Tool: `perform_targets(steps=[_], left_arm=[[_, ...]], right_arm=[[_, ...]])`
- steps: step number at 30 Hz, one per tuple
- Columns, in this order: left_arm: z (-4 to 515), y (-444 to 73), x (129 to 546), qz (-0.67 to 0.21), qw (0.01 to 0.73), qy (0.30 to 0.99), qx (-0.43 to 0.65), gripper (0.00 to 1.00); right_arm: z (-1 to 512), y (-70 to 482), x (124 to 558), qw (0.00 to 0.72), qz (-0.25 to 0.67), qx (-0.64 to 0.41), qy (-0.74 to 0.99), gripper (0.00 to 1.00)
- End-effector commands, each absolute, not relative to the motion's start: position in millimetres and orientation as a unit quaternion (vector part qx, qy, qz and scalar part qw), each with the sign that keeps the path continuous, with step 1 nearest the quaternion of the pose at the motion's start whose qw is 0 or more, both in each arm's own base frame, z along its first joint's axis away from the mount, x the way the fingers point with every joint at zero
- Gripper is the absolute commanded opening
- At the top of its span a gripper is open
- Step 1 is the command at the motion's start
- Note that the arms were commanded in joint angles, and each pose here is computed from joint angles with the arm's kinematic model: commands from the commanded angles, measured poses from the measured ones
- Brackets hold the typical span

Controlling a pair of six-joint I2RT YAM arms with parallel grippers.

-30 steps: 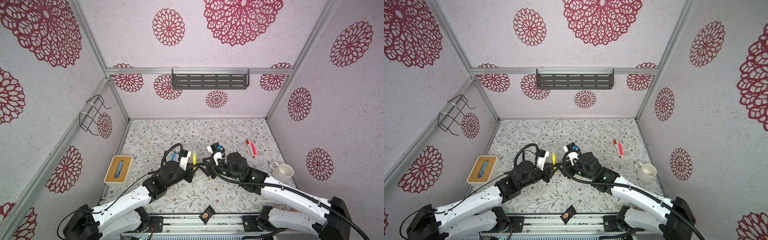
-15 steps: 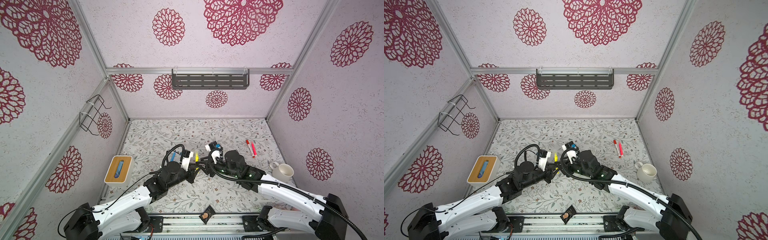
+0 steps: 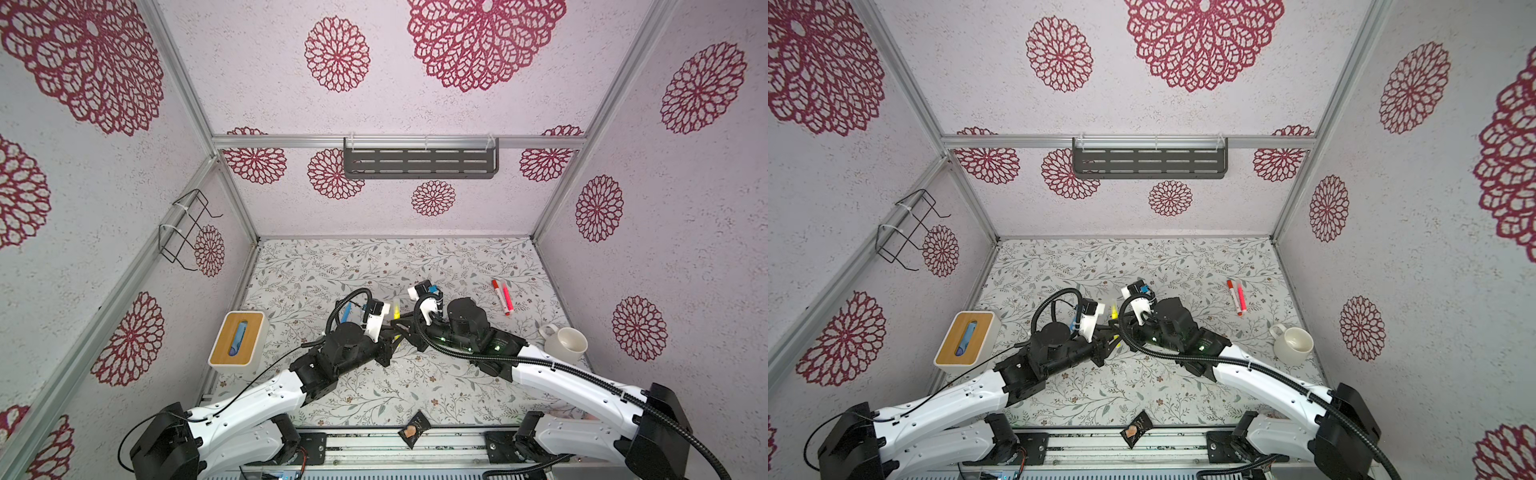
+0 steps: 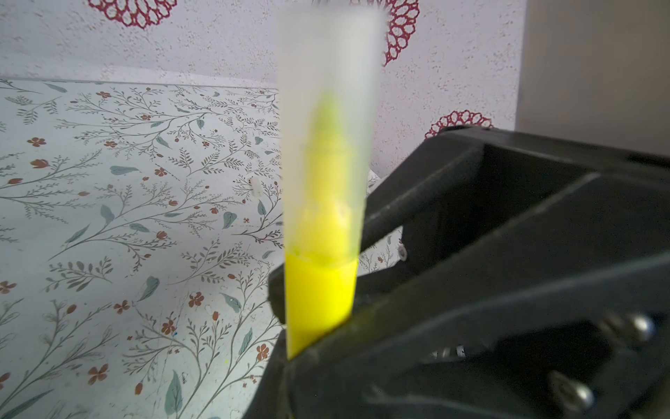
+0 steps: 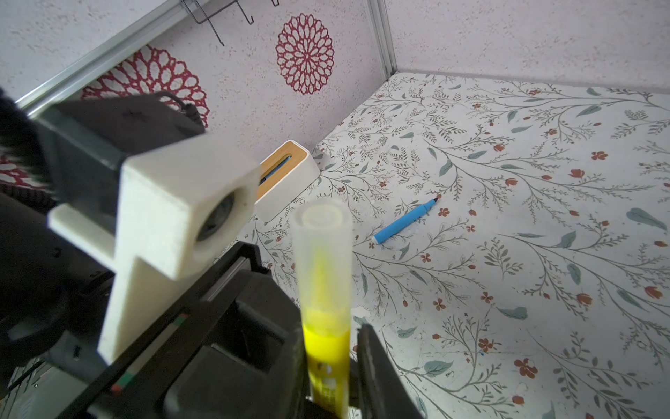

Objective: Insert the pens into the pen caps

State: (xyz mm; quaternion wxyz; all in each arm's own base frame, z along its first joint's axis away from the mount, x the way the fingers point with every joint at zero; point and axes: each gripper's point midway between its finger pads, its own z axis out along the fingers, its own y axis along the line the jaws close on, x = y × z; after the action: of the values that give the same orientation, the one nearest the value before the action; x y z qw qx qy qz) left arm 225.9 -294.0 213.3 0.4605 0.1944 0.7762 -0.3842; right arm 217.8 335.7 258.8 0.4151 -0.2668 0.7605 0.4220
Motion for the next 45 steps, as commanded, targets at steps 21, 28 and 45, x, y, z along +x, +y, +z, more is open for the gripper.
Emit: perform_targets(steps=[21,28,45], left_arm=[[233.5,-302.7,221.2,-0.407,0.473,0.755,0.200,0.32],[234.3,-285.9,227.2,-0.381,0.492,0.764,0.172,0.42],[218.9,-253.8,236.9,-0.313,0.503,0.796,0.126,0.43]], right_arm=[[279.2,329.4,220.9,0.438,0.432,-0.248,0.748,0.03],[279.3,309.6,232.7,0.452,0.396,-0.218,0.769,0.02],[225.2,201.9,297.3,0.415,0.217,-0.088,0.879,0.02]])
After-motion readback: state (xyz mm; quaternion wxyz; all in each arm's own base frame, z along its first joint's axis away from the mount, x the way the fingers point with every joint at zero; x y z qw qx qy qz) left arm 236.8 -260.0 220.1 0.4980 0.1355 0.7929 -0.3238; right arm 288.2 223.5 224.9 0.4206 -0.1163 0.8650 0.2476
